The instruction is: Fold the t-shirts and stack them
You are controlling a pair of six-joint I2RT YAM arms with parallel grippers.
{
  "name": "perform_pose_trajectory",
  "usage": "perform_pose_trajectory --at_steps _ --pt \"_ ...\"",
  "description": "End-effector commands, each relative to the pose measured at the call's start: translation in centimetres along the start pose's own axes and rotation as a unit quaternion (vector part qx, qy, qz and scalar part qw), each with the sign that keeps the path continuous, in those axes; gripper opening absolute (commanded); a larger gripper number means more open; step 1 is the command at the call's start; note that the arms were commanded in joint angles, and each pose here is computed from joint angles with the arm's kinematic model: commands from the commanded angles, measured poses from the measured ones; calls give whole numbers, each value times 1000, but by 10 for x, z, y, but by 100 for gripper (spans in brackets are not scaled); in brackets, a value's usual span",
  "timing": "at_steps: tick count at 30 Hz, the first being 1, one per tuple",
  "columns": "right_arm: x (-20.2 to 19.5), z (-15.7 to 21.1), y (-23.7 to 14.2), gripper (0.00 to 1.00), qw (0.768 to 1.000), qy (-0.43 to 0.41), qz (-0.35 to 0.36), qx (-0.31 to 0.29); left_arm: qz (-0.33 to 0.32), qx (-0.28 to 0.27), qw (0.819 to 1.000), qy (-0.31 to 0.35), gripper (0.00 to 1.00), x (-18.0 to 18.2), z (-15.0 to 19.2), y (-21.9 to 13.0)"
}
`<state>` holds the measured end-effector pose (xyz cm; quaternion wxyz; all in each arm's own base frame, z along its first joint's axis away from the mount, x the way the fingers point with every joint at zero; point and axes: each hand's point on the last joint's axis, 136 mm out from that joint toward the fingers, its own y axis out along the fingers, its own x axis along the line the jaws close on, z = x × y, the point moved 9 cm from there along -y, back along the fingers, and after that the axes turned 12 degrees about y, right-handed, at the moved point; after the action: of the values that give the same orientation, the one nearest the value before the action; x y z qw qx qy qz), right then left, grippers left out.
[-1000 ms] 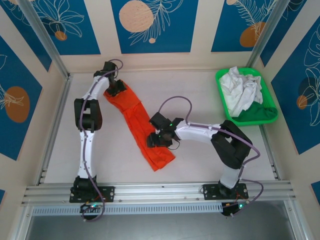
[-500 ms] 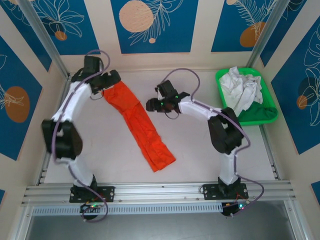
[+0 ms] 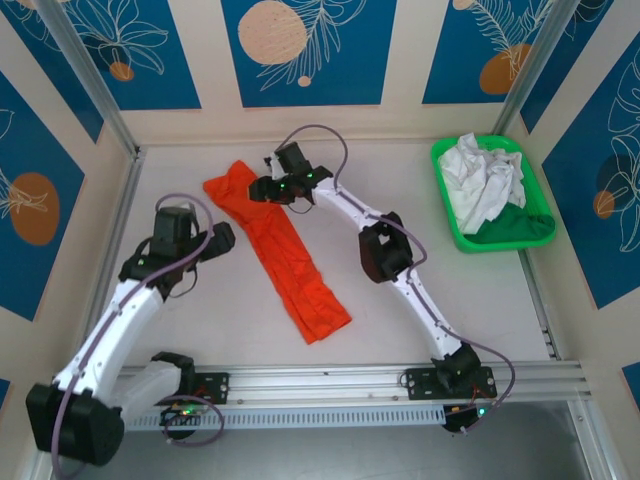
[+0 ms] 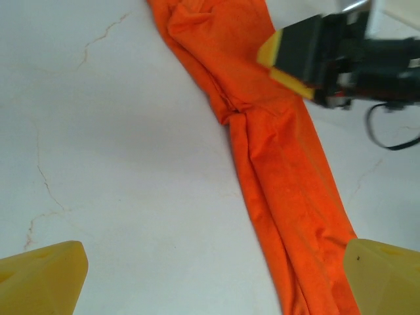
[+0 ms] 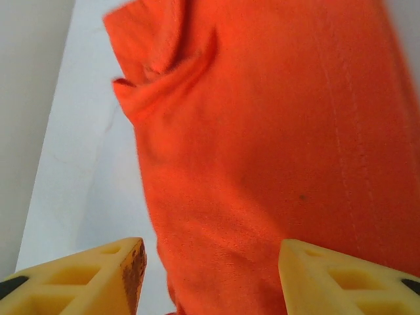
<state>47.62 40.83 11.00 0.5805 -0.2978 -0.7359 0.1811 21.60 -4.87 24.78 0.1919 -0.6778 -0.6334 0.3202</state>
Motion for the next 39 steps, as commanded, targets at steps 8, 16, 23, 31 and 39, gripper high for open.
perform_pose_trajectory --at_steps 8,16,23,31,39 --pt "-50 -14 -31 59 982 102 143 -73 23 29 999 31 100 -16 10 20" --pt "-80 -25 -99 59 947 148 226 -172 74 65 990 97 100 -55 25 44" --pt "-71 -32 -147 74 964 114 159 -178 129 95 981 108 100 -86 36 63" --pt "-46 -2 -227 82 978 -19 73 -197 179 134 972 66 100 -102 45 79" --pt "-39 90 -279 82 953 -194 142 -185 155 143 977 35 100 -74 32 94"
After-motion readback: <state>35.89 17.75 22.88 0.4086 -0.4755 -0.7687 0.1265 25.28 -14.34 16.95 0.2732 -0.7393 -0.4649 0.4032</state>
